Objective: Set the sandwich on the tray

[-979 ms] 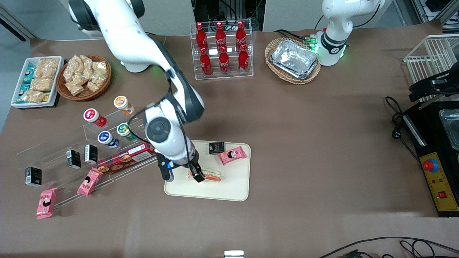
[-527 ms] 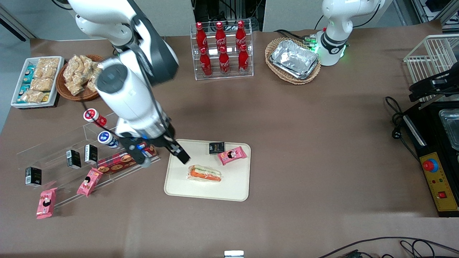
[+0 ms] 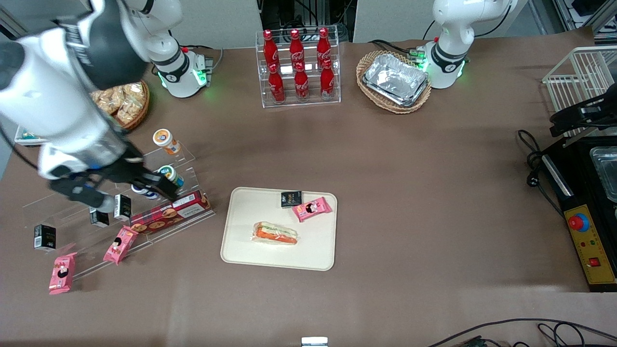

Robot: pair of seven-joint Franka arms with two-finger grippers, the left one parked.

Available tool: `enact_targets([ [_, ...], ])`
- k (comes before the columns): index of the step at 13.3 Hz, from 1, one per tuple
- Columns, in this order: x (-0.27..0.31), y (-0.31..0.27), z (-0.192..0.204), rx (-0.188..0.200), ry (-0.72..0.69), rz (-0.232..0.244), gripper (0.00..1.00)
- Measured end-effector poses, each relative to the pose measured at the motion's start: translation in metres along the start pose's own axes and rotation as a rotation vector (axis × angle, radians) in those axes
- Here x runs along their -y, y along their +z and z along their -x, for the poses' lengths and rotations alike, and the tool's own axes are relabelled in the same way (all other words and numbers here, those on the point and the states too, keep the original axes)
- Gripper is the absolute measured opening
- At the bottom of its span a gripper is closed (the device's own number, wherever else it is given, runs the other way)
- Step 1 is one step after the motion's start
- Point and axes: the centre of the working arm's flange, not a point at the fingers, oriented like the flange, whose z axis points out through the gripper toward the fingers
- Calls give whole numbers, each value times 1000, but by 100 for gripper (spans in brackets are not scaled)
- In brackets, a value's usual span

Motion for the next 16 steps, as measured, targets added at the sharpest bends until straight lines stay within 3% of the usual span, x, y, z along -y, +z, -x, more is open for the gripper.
enact_targets([
  [2,-40,-16,-7,-29,-102,48,100],
  [5,-92,-41,-14,-58,-248,83,100],
  [9,-154,-49,-27,-50,-380,115,100],
  [12,-191,-53,-41,-50,-472,122,100],
  [16,-200,-54,-42,-41,-429,94,100],
])
